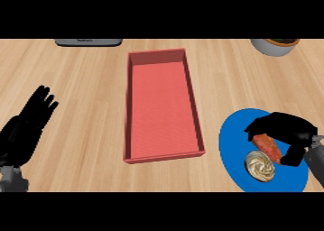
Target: Pick the sweet potato from the plate and place it in the cardboard box
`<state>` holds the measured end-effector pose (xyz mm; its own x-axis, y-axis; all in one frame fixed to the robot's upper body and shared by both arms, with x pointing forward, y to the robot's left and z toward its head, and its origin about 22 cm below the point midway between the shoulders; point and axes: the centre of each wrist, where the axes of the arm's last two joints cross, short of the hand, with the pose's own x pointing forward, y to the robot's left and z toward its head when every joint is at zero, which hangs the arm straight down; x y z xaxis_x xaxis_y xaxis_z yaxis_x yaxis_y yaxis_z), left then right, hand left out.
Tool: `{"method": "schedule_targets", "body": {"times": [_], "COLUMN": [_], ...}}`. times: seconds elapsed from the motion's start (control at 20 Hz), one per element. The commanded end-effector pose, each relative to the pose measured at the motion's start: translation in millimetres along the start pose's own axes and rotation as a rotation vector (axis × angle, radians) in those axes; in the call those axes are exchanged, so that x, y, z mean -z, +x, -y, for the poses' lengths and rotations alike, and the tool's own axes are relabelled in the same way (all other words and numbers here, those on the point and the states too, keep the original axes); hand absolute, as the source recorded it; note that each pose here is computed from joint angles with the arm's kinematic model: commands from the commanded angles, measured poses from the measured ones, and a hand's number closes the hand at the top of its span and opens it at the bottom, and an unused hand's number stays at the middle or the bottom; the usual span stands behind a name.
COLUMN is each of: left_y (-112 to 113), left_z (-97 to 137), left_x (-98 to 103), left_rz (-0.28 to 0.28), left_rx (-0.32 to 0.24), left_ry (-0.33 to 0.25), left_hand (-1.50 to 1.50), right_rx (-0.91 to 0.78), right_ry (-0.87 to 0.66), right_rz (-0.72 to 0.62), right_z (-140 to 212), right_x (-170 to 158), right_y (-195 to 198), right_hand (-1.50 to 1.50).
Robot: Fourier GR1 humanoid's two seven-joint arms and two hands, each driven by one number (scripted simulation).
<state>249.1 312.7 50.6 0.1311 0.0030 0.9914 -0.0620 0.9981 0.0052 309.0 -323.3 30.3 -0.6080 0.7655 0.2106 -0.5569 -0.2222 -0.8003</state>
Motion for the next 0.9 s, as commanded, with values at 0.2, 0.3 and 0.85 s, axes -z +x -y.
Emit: {"method": "schedule_targets", "body": {"times": [0.2, 0.3, 0.85], "left_y": [-8.9, -2.3, 6.6], "left_z": [-7.6, -3.3, 5.3], "left_x": [-4.7, -2.2, -1.6], "left_rz": [0.001, 0.006, 0.016], "left_rx": [0.004, 0.019, 0.009], "left_ry": [0.009, 0.007, -0.049], "left_hand": [0.00, 0.00, 0.00], "right_rx": [-0.014, -0.017, 0.356], "right_ry": [-0.006, -0.040, -0.301], "right_rz": [0.076, 0.102, -0.570], "right_z": [-5.8, -12.4, 51.2], "right_x": [-0.6, 20.8, 127.4], "right_y": [3.4, 11.1, 102.1], "right_hand": [1.50, 1.50, 1.50]}}
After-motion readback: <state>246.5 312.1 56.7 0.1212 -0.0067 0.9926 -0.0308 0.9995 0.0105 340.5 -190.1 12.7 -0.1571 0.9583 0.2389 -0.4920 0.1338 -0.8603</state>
